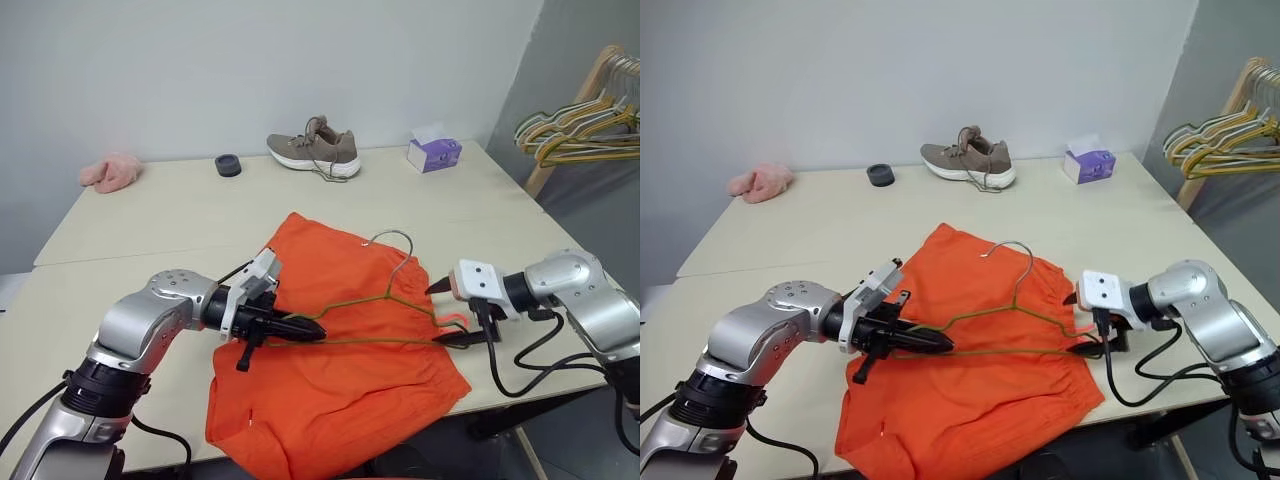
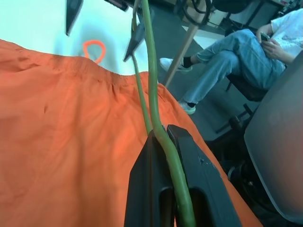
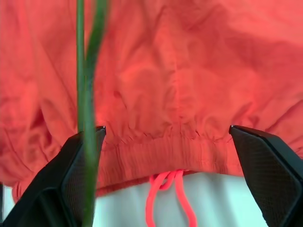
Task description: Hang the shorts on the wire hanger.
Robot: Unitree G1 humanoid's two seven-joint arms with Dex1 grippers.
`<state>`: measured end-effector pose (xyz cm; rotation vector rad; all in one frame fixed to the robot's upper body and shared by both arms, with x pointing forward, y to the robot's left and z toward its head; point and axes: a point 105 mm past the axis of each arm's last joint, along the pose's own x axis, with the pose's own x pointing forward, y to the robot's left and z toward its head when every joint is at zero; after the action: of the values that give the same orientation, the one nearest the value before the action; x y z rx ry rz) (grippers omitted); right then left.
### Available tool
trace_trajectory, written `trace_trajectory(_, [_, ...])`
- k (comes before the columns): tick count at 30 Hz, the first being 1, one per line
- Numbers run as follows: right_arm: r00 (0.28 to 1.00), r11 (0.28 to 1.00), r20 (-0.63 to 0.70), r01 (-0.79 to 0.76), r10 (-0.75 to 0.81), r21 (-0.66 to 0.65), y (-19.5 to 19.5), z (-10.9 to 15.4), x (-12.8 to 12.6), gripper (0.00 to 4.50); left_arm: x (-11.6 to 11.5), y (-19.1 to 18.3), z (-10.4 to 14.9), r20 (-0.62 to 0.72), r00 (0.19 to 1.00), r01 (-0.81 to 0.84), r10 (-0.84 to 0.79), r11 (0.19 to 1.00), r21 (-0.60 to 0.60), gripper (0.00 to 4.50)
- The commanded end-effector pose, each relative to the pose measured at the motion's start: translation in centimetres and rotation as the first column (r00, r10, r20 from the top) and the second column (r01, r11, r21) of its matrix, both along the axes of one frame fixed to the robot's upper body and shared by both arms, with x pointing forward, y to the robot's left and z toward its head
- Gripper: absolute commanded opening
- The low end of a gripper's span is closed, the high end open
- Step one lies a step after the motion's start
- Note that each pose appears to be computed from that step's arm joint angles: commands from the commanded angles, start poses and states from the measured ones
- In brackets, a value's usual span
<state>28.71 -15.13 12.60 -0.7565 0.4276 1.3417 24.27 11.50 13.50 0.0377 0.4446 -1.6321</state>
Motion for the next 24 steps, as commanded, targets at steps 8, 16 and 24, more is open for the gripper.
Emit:
trace_trajectory(8, [0.998, 0.996, 0.004, 0.060, -0.060, 0.069, -0.7, 3.1, 0.6, 4.46, -1.2, -0.7, 0.0, 0.066, 0.996, 0.062, -0.064, 0.998, 0.030, 0.00])
trace_trajectory(16, [0.998, 1.000, -0.068, -0.002, 0.003, 0.006, -0.3, 1.1, -1.2, 4.46, -1.5, -0.7, 0.1, 0.074, 0.995, 0.072, -0.074, 0.997, 0.034, 0.00])
trace_trajectory(24, [0.992, 0.999, -0.114, -0.047, 0.045, -0.020, 0.9, -1.0, -2.0, 4.46, -1.2, -0.8, 0.3, 0.080, 0.994, 0.068, -0.070, 0.997, 0.026, 0.00])
